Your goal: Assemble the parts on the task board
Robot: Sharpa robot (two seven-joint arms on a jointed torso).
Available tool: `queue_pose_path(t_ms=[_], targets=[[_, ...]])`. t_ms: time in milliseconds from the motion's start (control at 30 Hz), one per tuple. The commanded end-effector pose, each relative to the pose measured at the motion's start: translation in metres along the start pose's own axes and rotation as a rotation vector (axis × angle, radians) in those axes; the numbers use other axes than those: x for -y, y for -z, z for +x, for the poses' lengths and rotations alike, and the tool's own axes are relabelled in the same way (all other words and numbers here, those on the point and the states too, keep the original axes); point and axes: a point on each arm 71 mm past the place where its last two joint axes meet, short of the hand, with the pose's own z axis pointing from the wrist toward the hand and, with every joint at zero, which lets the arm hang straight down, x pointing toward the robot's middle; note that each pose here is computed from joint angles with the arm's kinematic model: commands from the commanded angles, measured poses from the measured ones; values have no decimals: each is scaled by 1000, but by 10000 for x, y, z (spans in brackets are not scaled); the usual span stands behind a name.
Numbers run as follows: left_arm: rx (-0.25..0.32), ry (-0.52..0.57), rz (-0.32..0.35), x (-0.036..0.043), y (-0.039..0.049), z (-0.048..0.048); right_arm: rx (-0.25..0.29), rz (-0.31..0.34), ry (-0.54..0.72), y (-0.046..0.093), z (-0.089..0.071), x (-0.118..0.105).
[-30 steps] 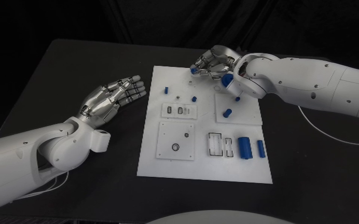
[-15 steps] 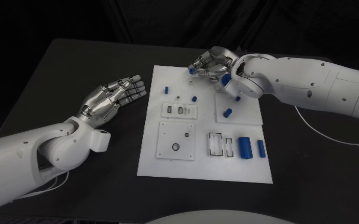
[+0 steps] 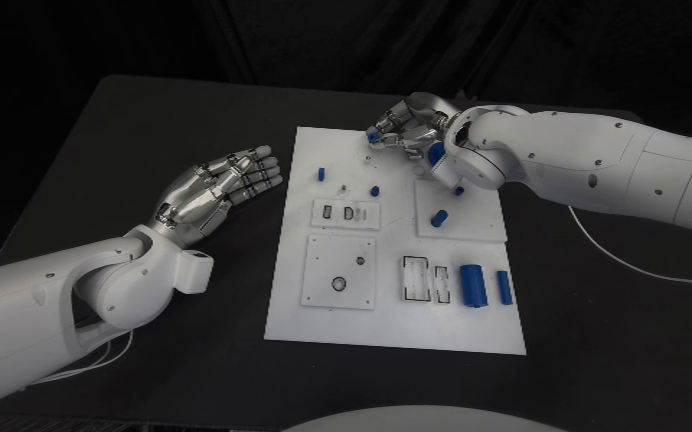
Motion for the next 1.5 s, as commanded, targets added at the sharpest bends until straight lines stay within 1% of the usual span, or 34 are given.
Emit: queue_pose_path(t_ms=[33, 400, 600, 767, 1000, 1267, 1500], targets=[[-16, 11, 180, 126, 5, 16, 5, 65, -5, 1, 10, 65], [-16, 11, 177, 123, 3, 11, 10, 82, -5, 1, 10, 85], [-18, 12, 175, 121, 0, 13, -13, 102, -6, 5, 25, 102], [-18, 12, 174, 121, 1, 10, -21, 111, -6, 9, 29, 110], [-16, 11, 172, 121, 5, 1, -12, 106, -7, 21, 13, 120], [-17, 12, 170, 119, 4, -2, -19, 108, -9, 40, 11, 132], [-16, 11, 168, 119, 7, -9, -14, 107, -9, 55, -6, 146]])
